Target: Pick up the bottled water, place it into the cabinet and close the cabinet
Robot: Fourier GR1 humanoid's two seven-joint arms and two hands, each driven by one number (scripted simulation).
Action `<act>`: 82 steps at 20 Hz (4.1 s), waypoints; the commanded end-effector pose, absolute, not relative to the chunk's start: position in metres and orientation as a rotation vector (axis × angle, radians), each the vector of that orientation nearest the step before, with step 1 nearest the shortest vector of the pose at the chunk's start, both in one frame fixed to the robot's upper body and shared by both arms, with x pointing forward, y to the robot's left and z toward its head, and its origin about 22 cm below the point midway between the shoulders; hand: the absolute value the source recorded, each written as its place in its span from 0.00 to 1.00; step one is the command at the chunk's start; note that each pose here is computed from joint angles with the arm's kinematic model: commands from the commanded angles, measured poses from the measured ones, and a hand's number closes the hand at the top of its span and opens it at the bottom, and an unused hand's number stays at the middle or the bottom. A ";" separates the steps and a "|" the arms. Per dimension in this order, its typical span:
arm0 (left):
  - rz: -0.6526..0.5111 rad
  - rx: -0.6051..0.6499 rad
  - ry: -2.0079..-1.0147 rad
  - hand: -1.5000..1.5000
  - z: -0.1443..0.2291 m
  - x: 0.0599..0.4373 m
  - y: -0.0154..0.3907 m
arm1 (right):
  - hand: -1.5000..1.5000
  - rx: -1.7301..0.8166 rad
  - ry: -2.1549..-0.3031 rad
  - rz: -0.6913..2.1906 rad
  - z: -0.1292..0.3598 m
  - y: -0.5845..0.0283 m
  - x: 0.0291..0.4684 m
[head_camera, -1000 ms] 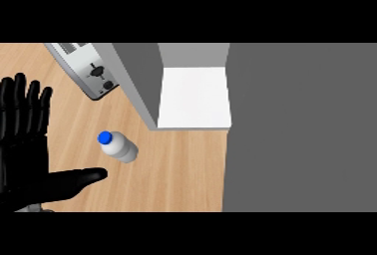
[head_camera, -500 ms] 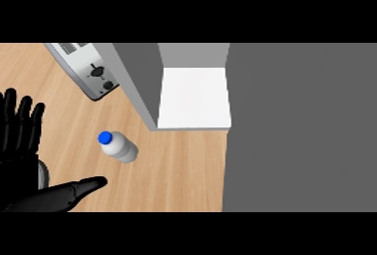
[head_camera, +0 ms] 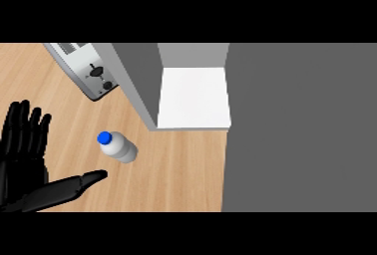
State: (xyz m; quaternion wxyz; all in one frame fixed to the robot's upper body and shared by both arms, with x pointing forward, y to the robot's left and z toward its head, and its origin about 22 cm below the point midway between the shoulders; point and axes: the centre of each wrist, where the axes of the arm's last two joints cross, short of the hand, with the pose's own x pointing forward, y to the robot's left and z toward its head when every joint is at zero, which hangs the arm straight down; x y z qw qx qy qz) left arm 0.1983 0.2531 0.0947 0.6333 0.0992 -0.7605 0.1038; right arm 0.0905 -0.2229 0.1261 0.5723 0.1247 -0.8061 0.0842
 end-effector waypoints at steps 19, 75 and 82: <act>0.351 0.116 -1.499 0.00 -0.074 0.230 0.299 | 0.00 0.288 -1.935 0.216 0.142 -0.227 0.046; -0.073 -0.178 -1.746 1.00 -0.095 0.276 0.132 | 0.00 0.310 -1.907 0.170 0.137 -0.231 0.021; -0.075 -0.174 -1.721 1.00 -0.029 0.323 0.092 | 0.00 0.292 -1.917 0.165 0.135 -0.233 0.021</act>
